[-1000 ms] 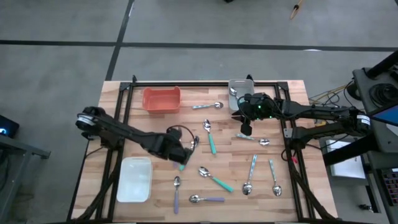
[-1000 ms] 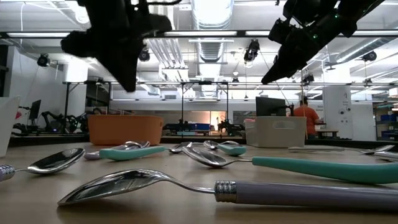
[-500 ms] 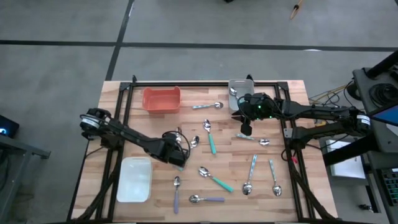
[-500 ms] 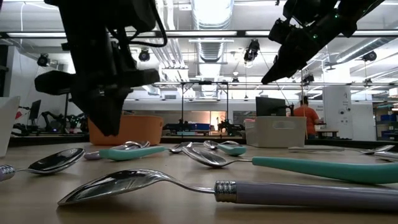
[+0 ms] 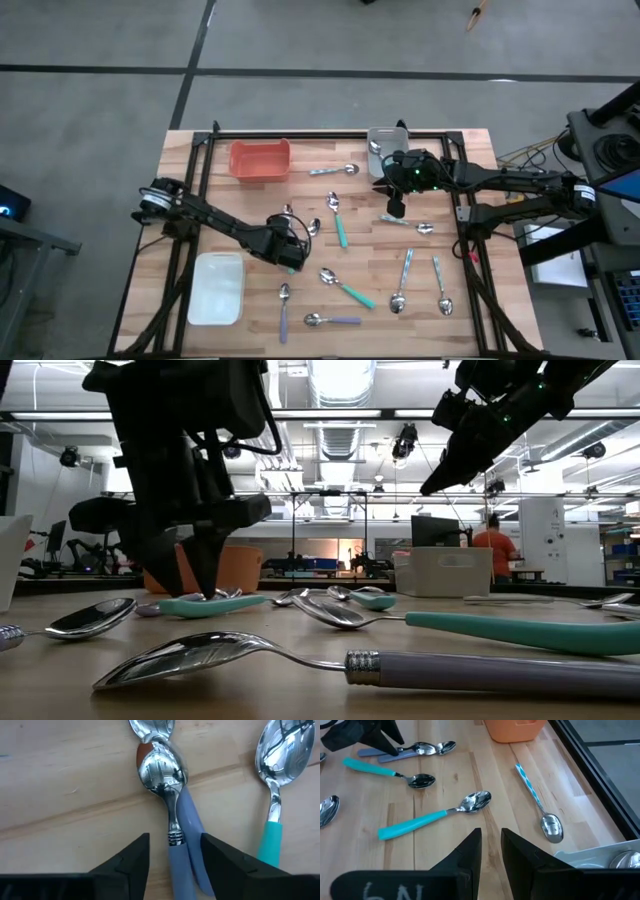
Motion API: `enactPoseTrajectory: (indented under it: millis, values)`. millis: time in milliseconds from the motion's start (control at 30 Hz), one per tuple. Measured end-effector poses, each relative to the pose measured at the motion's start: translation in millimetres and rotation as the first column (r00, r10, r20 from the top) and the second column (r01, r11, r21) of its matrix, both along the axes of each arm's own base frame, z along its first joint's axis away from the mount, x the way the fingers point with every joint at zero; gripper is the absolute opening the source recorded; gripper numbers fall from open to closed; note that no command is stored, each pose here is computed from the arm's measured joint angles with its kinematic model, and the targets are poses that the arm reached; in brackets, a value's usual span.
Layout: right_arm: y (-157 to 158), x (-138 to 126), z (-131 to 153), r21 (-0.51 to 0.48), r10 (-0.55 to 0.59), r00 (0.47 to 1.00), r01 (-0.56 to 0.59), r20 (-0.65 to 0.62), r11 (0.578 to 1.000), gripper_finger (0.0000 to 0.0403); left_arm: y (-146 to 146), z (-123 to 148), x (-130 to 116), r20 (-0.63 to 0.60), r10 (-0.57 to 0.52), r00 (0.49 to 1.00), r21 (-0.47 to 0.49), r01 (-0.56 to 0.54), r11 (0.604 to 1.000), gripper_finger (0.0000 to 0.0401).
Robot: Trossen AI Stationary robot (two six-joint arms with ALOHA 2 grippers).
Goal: Sort silverware by color (type)
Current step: Put the purple spoon into the white bin
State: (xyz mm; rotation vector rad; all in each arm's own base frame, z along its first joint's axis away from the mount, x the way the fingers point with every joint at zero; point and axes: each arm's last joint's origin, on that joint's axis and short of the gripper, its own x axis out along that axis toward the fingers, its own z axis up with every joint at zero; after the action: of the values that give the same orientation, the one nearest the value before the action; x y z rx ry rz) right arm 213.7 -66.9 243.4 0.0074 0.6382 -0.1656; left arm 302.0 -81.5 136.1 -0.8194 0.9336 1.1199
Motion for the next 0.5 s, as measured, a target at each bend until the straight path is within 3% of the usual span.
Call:
enactPoseTrajectory:
  millis: [500]
  values:
    - [0.0,0.0,0.0,0.005,-0.004,1.0,0.004,0.002,1.0,0.0063,1.1,2.3,-3.0,-0.019,0.004,1.0,-0.001,-0.004,1.0,0.0135]
